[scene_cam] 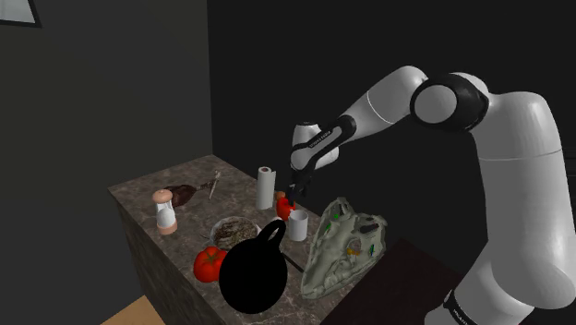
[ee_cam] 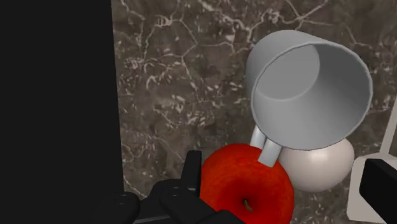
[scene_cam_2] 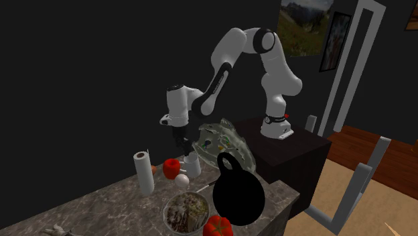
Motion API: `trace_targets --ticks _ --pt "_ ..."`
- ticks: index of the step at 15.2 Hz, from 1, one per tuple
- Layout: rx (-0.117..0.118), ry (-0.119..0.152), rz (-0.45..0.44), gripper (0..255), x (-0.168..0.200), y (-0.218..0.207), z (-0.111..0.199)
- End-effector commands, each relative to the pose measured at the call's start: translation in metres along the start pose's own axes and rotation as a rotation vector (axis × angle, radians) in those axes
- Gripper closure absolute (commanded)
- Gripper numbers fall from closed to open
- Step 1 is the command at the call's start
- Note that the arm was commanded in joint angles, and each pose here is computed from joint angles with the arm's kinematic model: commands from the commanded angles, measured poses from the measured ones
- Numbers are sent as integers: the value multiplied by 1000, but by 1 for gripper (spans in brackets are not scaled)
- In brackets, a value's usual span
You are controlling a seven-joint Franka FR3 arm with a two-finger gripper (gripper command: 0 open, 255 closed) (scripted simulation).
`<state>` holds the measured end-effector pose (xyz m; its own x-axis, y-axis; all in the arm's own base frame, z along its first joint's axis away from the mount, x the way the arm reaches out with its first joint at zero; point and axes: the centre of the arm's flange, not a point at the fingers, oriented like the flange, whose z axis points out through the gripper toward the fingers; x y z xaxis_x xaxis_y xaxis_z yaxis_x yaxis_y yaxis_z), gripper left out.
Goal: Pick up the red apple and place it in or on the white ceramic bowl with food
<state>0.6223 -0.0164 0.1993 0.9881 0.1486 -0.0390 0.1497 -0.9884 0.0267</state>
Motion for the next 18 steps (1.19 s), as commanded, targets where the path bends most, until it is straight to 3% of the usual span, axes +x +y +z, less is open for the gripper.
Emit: trace_targets --ticks 1,3,10,18 --pt "-6 -2 -6 0 19 1 23" --pt "-12 -5 -12 0 36 4 42" --pt "-12 -5 -12 0 36 4 79" --pt "-12 -5 -12 0 36 4 82"
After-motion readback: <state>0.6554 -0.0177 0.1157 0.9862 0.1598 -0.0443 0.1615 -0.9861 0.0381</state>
